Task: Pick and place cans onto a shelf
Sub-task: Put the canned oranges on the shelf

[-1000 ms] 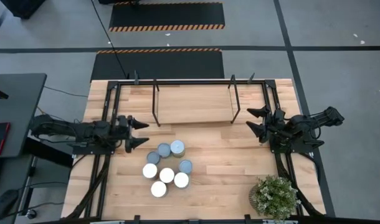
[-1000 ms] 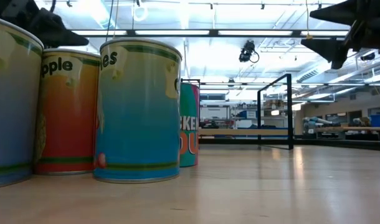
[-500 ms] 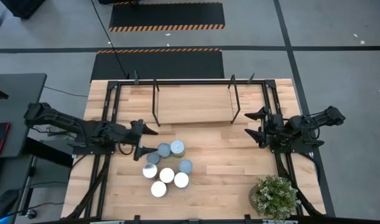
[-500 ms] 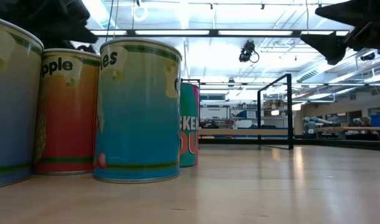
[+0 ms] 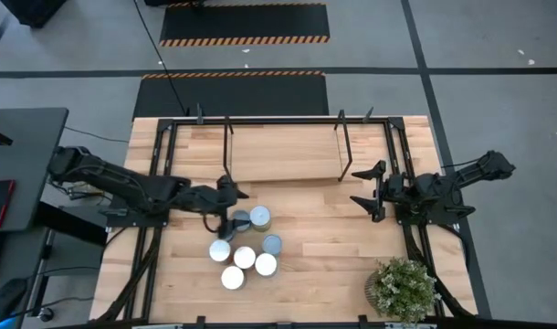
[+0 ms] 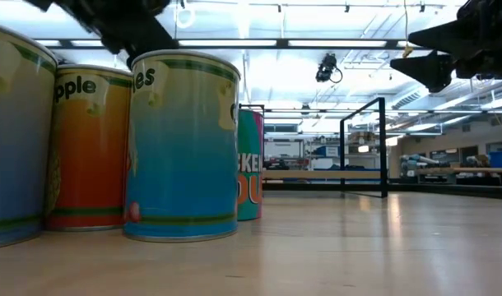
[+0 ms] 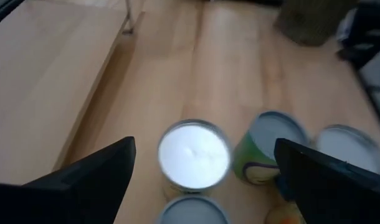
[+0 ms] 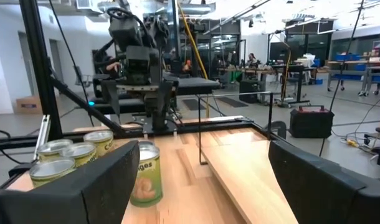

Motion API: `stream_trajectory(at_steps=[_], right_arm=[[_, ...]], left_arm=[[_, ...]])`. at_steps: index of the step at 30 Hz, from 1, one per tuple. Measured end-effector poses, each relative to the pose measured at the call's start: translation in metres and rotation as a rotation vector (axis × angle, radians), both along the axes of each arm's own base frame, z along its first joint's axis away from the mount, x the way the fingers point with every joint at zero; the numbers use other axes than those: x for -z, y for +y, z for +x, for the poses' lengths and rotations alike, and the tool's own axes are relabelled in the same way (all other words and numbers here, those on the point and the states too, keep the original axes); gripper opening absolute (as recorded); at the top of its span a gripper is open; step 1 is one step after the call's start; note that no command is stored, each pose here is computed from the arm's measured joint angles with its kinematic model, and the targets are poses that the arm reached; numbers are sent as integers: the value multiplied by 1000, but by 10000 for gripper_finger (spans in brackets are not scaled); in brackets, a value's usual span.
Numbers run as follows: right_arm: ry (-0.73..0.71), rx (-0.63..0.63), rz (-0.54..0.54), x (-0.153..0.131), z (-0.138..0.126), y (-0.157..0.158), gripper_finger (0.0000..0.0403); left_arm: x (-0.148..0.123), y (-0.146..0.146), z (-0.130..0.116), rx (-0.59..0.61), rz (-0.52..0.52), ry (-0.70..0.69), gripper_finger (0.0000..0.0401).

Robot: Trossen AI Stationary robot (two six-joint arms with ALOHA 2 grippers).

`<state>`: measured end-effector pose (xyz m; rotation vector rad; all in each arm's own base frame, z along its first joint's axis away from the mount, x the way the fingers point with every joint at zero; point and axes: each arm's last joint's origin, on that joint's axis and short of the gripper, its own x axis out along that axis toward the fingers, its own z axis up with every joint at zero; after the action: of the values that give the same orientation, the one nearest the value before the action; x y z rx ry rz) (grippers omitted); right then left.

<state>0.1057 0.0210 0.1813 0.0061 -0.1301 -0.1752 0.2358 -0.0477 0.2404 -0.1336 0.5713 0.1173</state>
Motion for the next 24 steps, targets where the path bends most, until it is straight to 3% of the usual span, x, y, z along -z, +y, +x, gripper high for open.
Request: stream_trajectory(at_steps=[8,14,24], right_arm=[[29,5,-51,-9,5,2,364],[60,-6,-73,-14,10,4,364],[78,-24,-74,-11,14,6,364]], left_arm=[[-6,4,27,-71,-45,237,389],[-6,-1,48,-54,-64,382,389],[3,-13,76,12,36,595,389]])
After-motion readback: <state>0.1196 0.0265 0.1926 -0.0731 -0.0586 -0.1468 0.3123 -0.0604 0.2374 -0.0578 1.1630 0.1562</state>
